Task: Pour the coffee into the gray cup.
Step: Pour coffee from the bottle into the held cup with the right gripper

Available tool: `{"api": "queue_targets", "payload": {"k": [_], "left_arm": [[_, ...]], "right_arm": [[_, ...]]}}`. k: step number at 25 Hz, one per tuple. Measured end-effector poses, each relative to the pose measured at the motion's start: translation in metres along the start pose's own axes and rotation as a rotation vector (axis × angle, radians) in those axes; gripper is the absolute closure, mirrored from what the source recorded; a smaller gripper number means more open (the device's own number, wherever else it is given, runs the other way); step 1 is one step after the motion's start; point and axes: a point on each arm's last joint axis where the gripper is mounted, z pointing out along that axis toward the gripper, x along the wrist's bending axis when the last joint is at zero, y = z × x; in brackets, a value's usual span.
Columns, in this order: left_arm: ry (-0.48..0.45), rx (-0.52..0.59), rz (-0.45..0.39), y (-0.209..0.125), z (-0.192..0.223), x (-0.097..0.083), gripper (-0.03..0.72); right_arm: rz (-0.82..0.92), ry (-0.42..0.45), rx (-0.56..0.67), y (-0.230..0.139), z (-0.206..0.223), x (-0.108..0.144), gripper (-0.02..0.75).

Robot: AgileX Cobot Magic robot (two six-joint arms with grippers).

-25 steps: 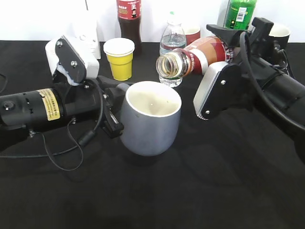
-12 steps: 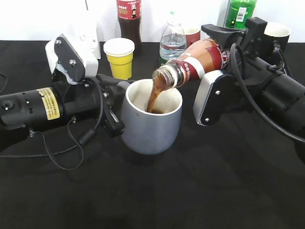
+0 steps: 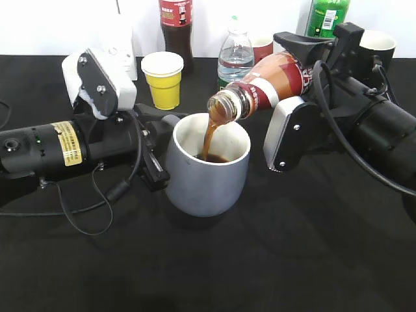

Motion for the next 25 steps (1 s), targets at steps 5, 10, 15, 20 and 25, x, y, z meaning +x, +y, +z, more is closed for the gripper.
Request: {"api": "queue_targets", "payload": {"k": [5, 10, 15, 20, 25], "left_arm": [[0.000, 0.000, 0.000, 0.0000, 0.0000, 0.0000, 0.622], [0.000, 0.000, 0.000, 0.0000, 0.0000, 0.0000, 0.622], [0.000, 0.000, 0.000, 0.0000, 0.0000, 0.0000, 0.622], [0.000, 0.000, 0.000, 0.0000, 0.0000, 0.0000, 0.622], [0.000, 0.000, 0.000, 0.0000, 0.0000, 0.0000, 0.622]], "right_arm": [[-0.012, 0.000, -0.002, 0.0002, 0.0000, 0.0000, 0.209], [-0.013, 0.000, -0.003, 0.0003, 0.0000, 0.0000, 0.209], [-0.029, -0.004, -0.003, 0.0003, 0.0000, -0.0004, 0.209], [-0.035, -0.007, -0.003, 0.0003, 0.0000, -0.0007, 0.209], [-0.036, -0.007, -0.004, 0.0003, 0.0000, -0.0007, 0.209]]}}
